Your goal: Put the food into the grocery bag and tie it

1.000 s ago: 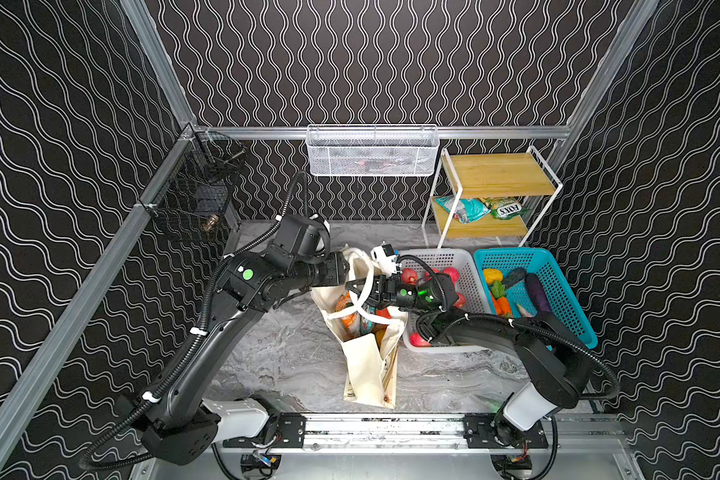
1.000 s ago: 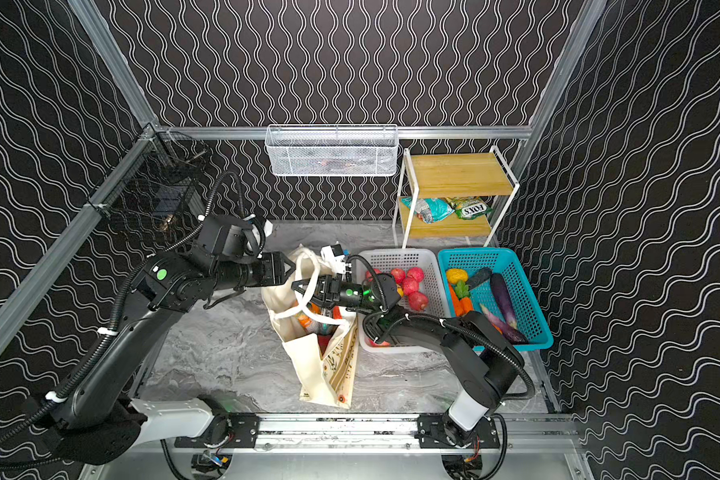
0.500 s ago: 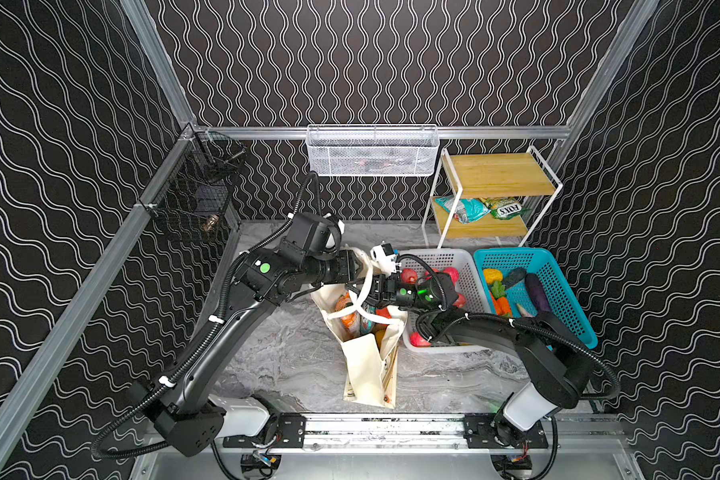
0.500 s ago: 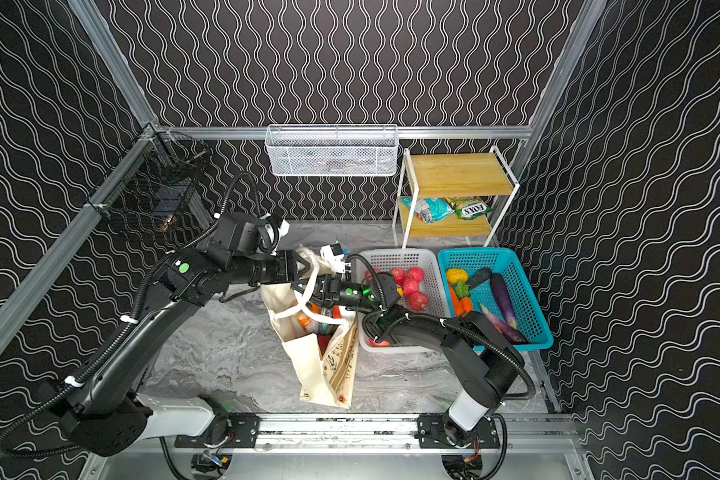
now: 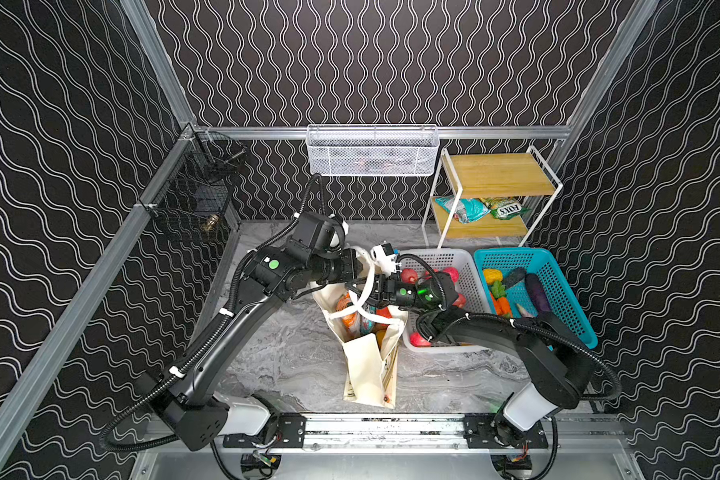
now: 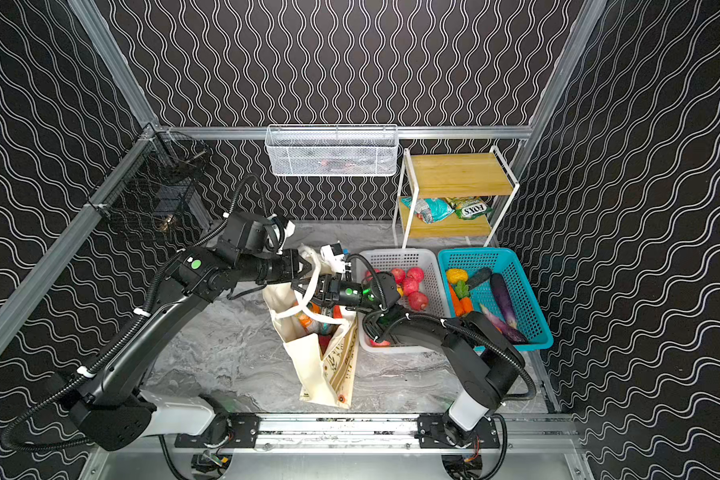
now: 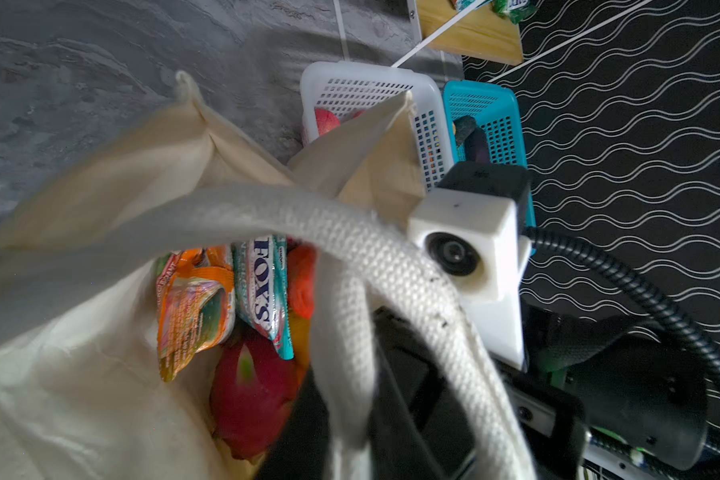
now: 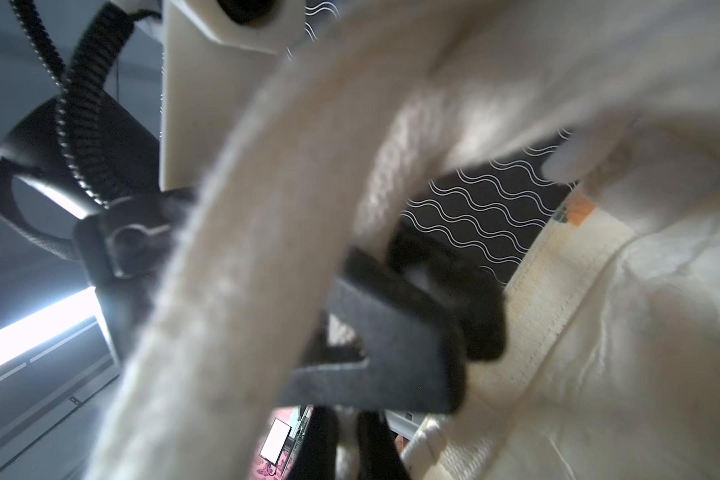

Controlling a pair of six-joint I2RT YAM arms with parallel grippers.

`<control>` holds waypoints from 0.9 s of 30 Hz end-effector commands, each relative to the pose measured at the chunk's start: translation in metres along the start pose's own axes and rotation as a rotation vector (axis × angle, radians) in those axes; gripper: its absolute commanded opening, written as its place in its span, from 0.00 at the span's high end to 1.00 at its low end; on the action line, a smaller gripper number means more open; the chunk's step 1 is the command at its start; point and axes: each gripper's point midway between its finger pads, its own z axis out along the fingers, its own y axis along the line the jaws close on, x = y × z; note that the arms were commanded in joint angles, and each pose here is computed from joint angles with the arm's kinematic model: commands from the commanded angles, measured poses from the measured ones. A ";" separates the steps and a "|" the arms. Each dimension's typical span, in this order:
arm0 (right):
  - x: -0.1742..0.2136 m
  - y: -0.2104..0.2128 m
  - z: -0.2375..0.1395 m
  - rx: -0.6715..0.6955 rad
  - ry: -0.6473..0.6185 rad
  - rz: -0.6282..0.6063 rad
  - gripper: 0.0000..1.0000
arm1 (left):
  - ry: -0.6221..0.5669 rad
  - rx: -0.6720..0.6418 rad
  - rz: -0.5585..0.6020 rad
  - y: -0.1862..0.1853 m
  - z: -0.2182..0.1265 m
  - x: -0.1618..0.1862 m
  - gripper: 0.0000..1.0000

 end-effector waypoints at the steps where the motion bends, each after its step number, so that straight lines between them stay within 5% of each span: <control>1: 0.003 0.011 0.000 -0.034 0.014 -0.031 0.88 | -0.035 0.016 0.002 -0.005 -0.005 -0.008 1.00; 6: 0.003 0.012 -0.008 0.046 0.005 -0.089 0.65 | -0.087 0.003 0.033 -0.008 -0.027 -0.018 1.00; 14: -0.008 0.012 -0.032 0.283 -0.036 -0.261 0.50 | -0.097 0.051 0.047 -0.022 -0.041 -0.024 1.00; 17: -0.012 0.014 -0.040 0.357 -0.043 -0.325 0.51 | -0.081 0.020 0.061 -0.019 -0.045 -0.024 1.00; 20: -0.016 0.008 -0.045 0.433 -0.034 -0.393 0.64 | -0.054 -0.057 0.083 -0.009 -0.047 -0.023 1.00; 27: -0.003 0.000 -0.041 0.390 0.072 -0.540 0.86 | 0.029 -0.222 0.156 0.008 -0.044 -0.011 1.00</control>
